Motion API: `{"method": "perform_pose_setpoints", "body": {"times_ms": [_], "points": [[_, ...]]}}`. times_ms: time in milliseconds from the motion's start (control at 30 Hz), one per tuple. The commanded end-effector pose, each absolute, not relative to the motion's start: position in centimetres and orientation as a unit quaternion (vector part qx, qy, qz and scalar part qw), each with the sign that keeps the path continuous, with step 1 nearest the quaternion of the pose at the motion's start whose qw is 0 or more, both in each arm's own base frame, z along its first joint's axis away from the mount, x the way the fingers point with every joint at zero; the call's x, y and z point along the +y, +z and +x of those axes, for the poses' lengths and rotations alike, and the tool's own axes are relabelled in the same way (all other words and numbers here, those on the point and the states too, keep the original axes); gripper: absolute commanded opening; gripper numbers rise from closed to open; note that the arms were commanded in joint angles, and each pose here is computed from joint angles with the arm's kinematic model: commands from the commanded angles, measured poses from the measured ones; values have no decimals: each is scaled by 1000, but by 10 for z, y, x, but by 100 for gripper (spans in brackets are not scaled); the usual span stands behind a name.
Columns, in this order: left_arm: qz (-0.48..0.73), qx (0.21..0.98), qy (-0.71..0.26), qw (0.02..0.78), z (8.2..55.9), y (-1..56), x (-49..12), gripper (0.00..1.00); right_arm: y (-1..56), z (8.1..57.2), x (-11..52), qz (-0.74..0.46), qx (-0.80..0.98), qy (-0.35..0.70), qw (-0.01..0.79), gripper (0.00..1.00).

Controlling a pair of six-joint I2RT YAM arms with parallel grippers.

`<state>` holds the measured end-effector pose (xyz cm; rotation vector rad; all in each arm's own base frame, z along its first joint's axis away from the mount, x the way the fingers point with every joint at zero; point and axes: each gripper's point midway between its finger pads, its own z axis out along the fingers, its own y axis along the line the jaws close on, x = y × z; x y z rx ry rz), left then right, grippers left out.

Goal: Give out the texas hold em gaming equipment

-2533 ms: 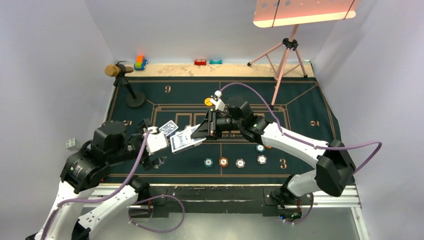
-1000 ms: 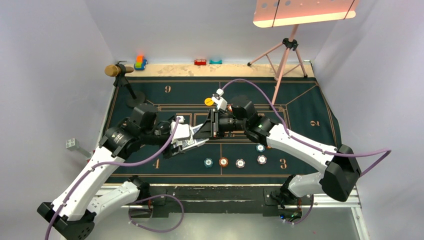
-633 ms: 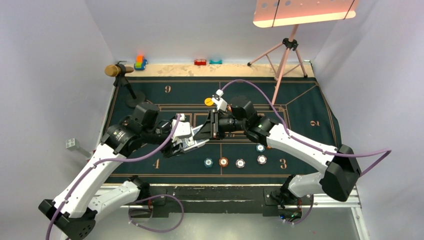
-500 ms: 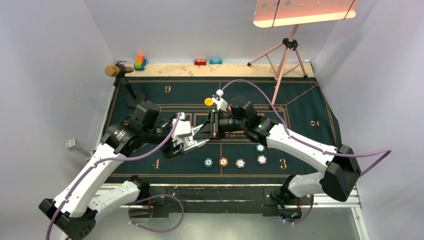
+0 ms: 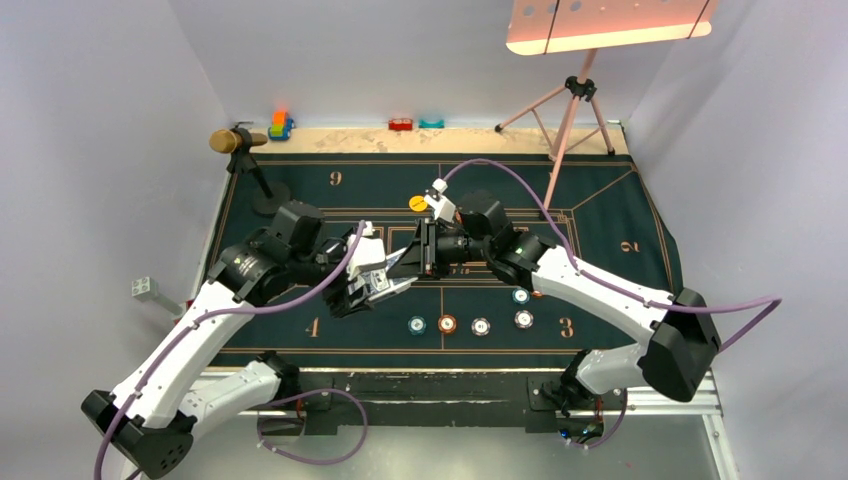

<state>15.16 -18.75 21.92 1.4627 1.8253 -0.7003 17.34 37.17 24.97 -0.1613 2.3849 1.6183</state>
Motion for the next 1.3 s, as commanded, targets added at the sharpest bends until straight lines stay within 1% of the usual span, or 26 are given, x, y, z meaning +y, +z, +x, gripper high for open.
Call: {"method": "perform_pose_setpoints", "body": {"times_ms": [0, 67, 167, 233, 300, 333, 400, 500, 567, 733, 833, 900, 1000, 1167, 1267], "points": [[569, 690, -280, 349, 153, 229, -194, 78, 288, 189, 381, -58, 789, 586, 173, 12], [569, 691, -281, 347, 155, 230, -196, 74, 287, 188, 381, -57, 790, 586, 171, 12], [564, 697, -282, 343, 158, 229, -197, 75, 288, 188, 381, -58, 789, 587, 172, 12], [560, 701, -283, 340, 158, 228, -197, 79, 288, 188, 381, -57, 790, 586, 172, 12], [556, 707, -279, 337, 159, 226, -197, 92, 288, 188, 381, -57, 789, 587, 172, 12], [553, 711, -276, 336, 160, 225, -196, 94, 288, 188, 381, -58, 789, 587, 172, 12], [551, 713, -273, 336, 161, 224, -195, 96, 288, 188, 381, -57, 789, 587, 172, 12], [550, 715, -271, 337, 162, 225, -195, 96, 289, 187, 382, -59, 788, 589, 172, 12], [549, 715, -271, 338, 163, 226, -196, 92, 289, 187, 383, -60, 788, 588, 172, 12], [552, 712, -278, 332, 161, 223, -198, 66, 286, 186, 383, -61, 789, 587, 169, 12], [550, 713, -282, 330, 161, 223, -199, 57, 285, 186, 382, -60, 790, 586, 169, 12], [549, 714, -282, 331, 161, 223, -199, 52, 285, 186, 382, -61, 791, 584, 170, 14], [544, 717, -283, 332, 161, 225, -199, 49, 281, 184, 380, -66, 796, 578, 168, 23], [532, 726, -292, 324, 158, 227, -199, 49, 274, 185, 373, -62, 808, 560, 174, 43], [529, 727, -299, 320, 155, 228, -200, 49, 268, 187, 368, -57, 817, 544, 179, 50]]}}
